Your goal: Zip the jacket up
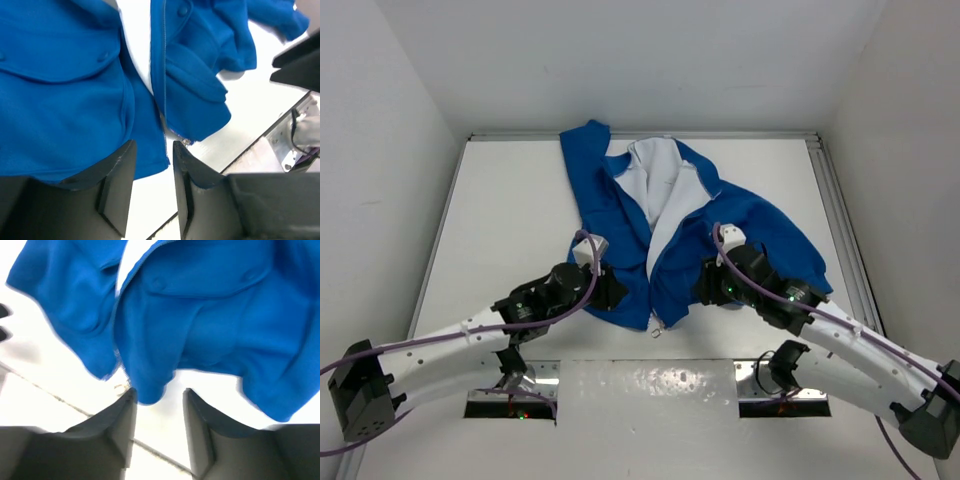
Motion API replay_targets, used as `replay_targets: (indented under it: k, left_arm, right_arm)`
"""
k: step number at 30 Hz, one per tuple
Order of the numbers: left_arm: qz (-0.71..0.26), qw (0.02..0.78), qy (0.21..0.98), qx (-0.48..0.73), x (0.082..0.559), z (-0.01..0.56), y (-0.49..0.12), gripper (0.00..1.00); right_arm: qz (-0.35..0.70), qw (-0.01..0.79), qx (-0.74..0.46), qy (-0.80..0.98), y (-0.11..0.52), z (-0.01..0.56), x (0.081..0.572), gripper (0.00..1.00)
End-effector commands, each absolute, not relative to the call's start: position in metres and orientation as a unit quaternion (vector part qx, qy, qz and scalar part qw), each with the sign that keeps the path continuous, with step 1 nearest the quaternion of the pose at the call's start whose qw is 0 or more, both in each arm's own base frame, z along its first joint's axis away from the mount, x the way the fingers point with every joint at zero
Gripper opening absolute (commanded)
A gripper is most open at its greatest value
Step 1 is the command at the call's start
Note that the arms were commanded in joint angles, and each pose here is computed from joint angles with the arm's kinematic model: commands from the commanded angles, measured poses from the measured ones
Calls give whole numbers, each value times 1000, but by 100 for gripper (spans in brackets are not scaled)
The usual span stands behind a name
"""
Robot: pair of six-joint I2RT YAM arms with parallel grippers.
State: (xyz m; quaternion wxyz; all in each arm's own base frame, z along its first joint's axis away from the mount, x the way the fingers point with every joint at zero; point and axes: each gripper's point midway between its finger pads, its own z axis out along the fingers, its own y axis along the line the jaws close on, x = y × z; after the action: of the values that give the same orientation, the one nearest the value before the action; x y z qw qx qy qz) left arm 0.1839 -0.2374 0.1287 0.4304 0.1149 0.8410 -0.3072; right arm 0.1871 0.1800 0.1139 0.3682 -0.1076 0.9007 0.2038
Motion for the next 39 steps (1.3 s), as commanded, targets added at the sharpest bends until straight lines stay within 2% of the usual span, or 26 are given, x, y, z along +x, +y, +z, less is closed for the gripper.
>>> replay_targets:
  k: [1,2,3,4,6,12,14,15,17,21,25,28,33,34,36,39]
  left_arm:
    - [-309,424,841,135,184,132,-245,32]
    - [-304,419,844,136,184,128,-245,28]
    - [-295,411,851,139,183,121,-244,24]
    - [-286,399,860,141,183,110,-244,13]
    - [-279,386,868,143,183,100,-246,2]
    - [-249,364,884,156,187,78,-250,0]
    - [-239,354,890,161,187,69,-251,10]
    - [-230,346,895,164,186,62,-250,19]
    - [-224,345,896,167,185,56,-250,27]
    - [-218,346,897,168,188,50,-253,34]
    - [-210,331,902,180,186,40,-257,35]
    - [-211,339,895,200,184,47,-273,36]
    - [-166,344,901,207,189,33,-275,45]
    - [-137,350,904,205,192,27,-271,50]
    - [-115,356,904,206,194,21,-269,55]
    - [-82,353,909,205,197,2,-263,57]
  right_arm:
    - [220,360,-135,897,190,116,175,23]
    - [223,362,-135,895,192,117,176,23]
    - [224,357,-138,896,193,112,174,9]
    - [243,358,-146,890,202,114,172,5]
    - [262,352,-156,885,213,108,169,0]
    - [271,340,-170,884,229,95,164,0]
    - [260,350,-154,887,225,94,170,0]
    - [268,365,-147,879,227,98,173,0]
    - [275,370,-136,877,227,92,173,0]
    - [280,350,-139,883,231,81,169,4]
    - [281,338,-145,886,235,73,165,9]
    - [281,344,-140,885,234,73,167,19]
    - [264,352,-137,888,226,73,169,36]
    - [266,358,-133,885,224,74,169,41]
    - [267,361,-133,884,221,74,167,42]
    - [267,365,-129,883,215,75,164,45]
